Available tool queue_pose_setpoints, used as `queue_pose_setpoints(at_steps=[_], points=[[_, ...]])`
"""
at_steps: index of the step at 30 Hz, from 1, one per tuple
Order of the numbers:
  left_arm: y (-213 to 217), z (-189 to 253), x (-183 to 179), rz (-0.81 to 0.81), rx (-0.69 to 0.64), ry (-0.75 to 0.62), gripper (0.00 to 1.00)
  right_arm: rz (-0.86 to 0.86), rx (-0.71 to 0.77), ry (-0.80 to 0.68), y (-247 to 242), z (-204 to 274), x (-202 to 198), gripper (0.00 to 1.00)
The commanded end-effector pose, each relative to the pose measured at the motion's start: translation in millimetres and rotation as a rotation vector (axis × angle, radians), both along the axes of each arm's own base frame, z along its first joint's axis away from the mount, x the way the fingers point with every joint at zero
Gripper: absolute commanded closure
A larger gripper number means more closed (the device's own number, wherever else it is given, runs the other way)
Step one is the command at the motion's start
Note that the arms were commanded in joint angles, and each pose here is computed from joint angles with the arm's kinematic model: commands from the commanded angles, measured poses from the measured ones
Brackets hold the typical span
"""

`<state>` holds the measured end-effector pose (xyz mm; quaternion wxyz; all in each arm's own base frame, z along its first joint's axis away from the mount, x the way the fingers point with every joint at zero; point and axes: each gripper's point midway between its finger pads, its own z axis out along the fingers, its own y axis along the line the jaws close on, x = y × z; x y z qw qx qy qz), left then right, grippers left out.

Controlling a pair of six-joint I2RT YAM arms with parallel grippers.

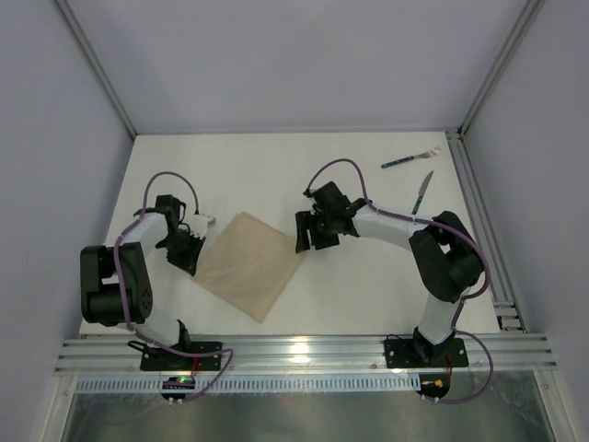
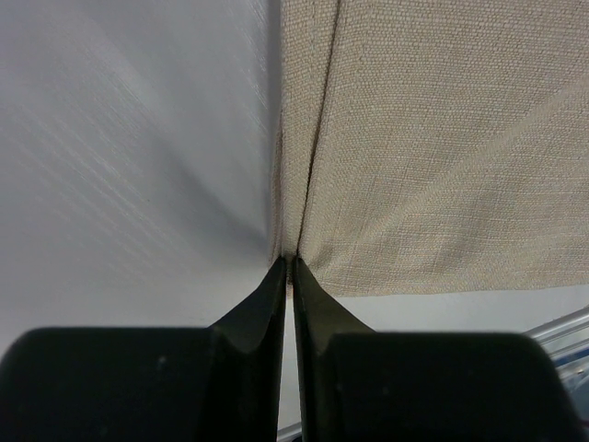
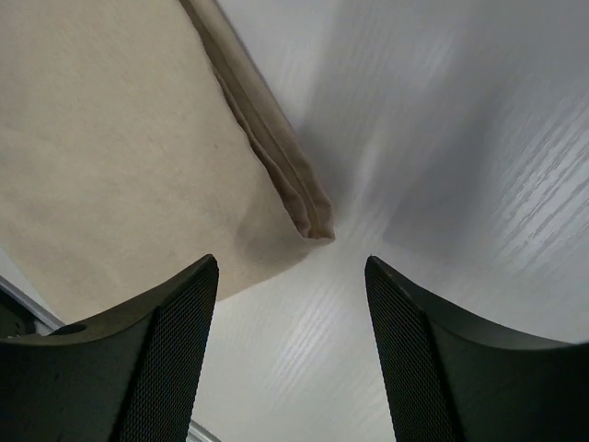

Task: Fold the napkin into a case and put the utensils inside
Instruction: Smooth out the square-folded napkin at the center of the board.

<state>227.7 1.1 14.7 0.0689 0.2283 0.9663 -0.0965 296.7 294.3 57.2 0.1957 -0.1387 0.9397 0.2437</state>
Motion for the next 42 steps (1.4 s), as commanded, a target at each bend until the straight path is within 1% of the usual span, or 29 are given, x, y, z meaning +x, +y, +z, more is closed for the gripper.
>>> queue_pose_setpoints(at_steps=[1, 5, 6, 9, 10, 12, 13, 17, 18, 21, 22, 23, 25, 26, 28, 29, 30, 32, 34, 35, 36, 37, 38, 39, 40, 41, 42], points=[[15, -14, 14, 0.003, 0.077, -0.063, 0.92, 0.001, 0.072, 0.013, 9, -7, -3, 0.32], [16, -15, 15, 0.008, 0.077, -0.069, 0.92, -0.044, 0.097, 0.035, 8, -17, 2, 0.37], [16, -15, 15, 0.006, 0.08, -0.067, 0.91, -0.058, 0.09, 0.042, 5, -22, 2, 0.42], [18, -18, 17, 0.008, 0.091, -0.075, 0.92, -0.091, 0.066, 0.059, -3, -34, 2, 0.52], [18, -19, 17, 0.009, 0.093, -0.075, 0.92, -0.096, 0.06, 0.066, -5, -38, 1, 0.58], [20, -20, 22, 0.014, 0.098, -0.086, 0.91, -0.117, 0.055, 0.084, -9, -44, 1, 0.65], [20, -21, 23, 0.014, 0.098, -0.087, 0.91, -0.124, 0.054, 0.086, -10, -46, 1, 0.72], [24, -18, 39, 0.023, 0.119, -0.128, 0.92, -0.151, 0.055, 0.08, -14, -45, 5, 0.86], [25, -15, 44, 0.024, 0.122, -0.14, 0.92, -0.147, 0.059, 0.072, -12, -42, 8, 0.87], [24, -12, 46, 0.019, 0.114, -0.146, 0.92, -0.127, 0.061, 0.061, -10, -36, 9, 0.87], [22, -10, 45, 0.015, 0.103, -0.144, 0.92, -0.129, 0.055, 0.059, -12, -34, 9, 0.83], [20, -10, 43, 0.012, 0.097, -0.142, 0.92, -0.131, 0.046, 0.055, -14, -34, 9, 0.73], [19, -7, 39, 0.008, 0.089, -0.136, 0.86, -0.122, 0.029, 0.038, -19, -26, 6, 0.66], [16, -2, 35, 0.006, 0.077, -0.135, 0.77, -0.118, 0.021, 0.028, -21, -21, 4, 0.56], [14, 5, 33, 0.009, 0.067, -0.145, 0.67, -0.121, -0.019, -0.025, -31, -4, 3, 0.48], [11, 14, 32, 0.011, 0.054, -0.163, 0.6, -0.106, -0.036, -0.055, -28, 4, 1, 0.46], [10, 20, 32, 0.013, 0.05, -0.176, 0.58, -0.109, -0.081, -0.105, -36, 15, 2, 0.44], [6, 39, 34, 0.027, 0.027, -0.214, 0.55, -0.063, -0.104, -0.157, -25, 29, -9, 0.43], [2, 50, 34, 0.038, 0.006, -0.232, 0.54, -0.023, -0.095, -0.177, -14, 38, -21, 0.44], [1, 62, 38, 0.041, 0.002, -0.265, 0.54, -0.005, -0.086, -0.182, -7, 40, -27, 0.46], [-1, 65, 34, 0.043, -0.011, -0.256, 0.54, 0.034, -0.06, -0.2, 10, 44, -37, 0.48], [-3, 69, 33, 0.047, -0.015, -0.261, 0.54, 0.066, -0.024, -0.183, 23, 44, -47, 0.58], [-3, 72, 34, 0.05, -0.019, -0.268, 0.55, 0.098, 0.01, -0.175, 35, 45, -55, 0.64], [-6, 75, 32, 0.047, -0.034, -0.27, 0.56, 0.152, 0.079, -0.191, 59, 52, -66, 0.71], [-9, 74, 30, 0.046, -0.046, -0.265, 0.59, 0.213, 0.148, -0.155, 76, 54, -81, 0.82], [-10, 73, 30, 0.05, -0.054, -0.262, 0.68, 0.239, 0.19, -0.11, 91, 48, -91, 0.87], [-12, 66, 28, 0.05, -0.062, -0.242, 0.71, 0.286, 0.267, -0.105, 112, 54, -100, 0.9]])
